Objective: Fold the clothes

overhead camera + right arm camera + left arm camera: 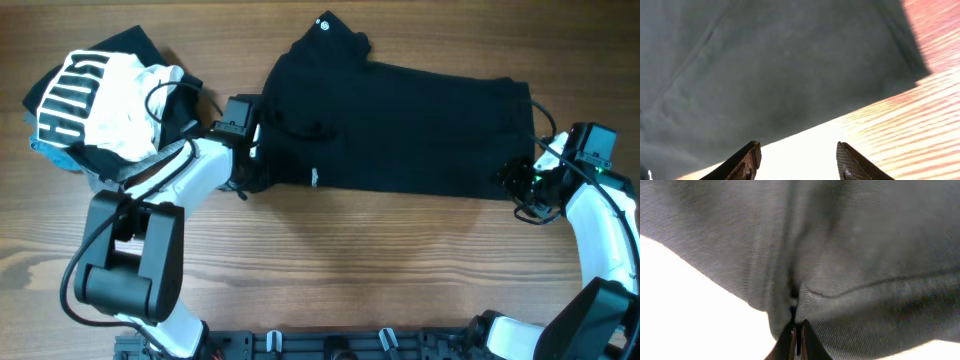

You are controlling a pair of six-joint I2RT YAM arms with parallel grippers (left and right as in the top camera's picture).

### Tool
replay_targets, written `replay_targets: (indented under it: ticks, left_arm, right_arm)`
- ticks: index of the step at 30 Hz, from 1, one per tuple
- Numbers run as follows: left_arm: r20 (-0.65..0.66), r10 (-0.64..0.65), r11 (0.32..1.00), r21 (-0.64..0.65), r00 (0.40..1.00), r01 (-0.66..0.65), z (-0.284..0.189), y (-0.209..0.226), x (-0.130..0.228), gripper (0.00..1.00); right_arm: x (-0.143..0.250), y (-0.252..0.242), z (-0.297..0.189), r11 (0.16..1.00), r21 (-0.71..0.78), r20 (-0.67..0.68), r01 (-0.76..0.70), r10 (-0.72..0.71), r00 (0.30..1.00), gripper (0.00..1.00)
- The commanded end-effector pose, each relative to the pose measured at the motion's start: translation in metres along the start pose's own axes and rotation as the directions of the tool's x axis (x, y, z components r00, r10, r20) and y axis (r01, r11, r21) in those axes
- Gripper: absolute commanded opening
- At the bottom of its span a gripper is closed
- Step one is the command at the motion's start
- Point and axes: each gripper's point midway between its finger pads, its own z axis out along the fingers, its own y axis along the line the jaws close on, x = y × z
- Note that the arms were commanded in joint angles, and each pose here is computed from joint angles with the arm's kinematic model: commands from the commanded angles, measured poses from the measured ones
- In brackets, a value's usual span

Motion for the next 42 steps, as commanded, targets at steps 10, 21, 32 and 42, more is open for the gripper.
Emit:
replay_targets:
  ticks: [10, 21, 32, 42]
  left_arm:
    - [0.028, -0.180, 0.980, -0.083, 0.983, 0.182, -0.012, 0.075, -0.009, 0.04]
    - [0.121, -0.182, 0.981, -0.041, 0.976, 0.188, -0.036, 0.071, -0.025, 0.04]
    - [0.136, -0.183, 0.981, -0.038, 0.974, 0.190, -0.037, 0.071, -0.029, 0.04]
    - [0.140, -0.183, 0.981, -0.037, 0.973, 0.190, -0.037, 0.071, -0.030, 0.04]
  right_arm:
    - [0.004, -0.020, 0.000, 0.993, 0.113, -0.005, -0.031, 0.032, 0.999, 0.54]
    - [0.040, -0.016, 0.039, 1.000, 0.027, -0.242, 0.010, -0.003, 0.970, 0.62]
    - [0.041, -0.013, 0.047, 1.000, 0.002, -0.257, -0.017, 0.017, 0.966, 0.36]
    - [0.055, -0.018, 0.063, 0.999, -0.012, -0.247, -0.053, 0.048, 0.968, 0.49]
